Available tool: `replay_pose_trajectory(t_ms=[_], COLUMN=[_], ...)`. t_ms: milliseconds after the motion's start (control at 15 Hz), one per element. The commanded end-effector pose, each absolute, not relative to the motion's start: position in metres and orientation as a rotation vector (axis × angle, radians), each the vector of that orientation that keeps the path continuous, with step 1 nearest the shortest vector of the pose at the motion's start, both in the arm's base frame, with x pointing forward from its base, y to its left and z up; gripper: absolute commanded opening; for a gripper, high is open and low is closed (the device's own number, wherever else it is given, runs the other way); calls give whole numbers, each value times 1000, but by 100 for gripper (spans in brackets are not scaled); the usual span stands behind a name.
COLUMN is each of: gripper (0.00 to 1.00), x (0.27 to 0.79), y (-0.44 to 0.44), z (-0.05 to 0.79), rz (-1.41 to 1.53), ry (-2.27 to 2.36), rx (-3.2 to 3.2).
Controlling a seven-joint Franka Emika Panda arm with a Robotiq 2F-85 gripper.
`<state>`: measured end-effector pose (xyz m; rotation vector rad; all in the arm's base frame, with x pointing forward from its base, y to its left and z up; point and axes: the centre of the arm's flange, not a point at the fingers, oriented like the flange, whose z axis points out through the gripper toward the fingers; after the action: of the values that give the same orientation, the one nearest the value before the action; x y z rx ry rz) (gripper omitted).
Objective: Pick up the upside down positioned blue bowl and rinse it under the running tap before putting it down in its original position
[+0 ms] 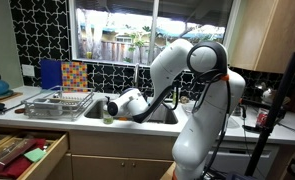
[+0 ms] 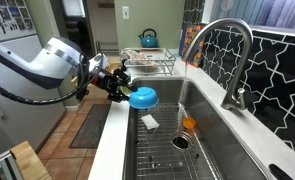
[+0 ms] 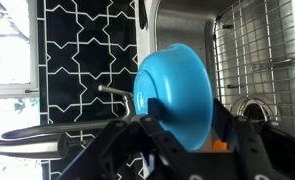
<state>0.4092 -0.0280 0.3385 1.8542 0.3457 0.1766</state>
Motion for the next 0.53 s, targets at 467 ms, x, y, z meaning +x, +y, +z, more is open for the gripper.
replay_pose_trajectory(t_ms=[467], gripper=[54], x=[416], y=[-29], z=[335], rz=[167], ry=[348], rx=[1850])
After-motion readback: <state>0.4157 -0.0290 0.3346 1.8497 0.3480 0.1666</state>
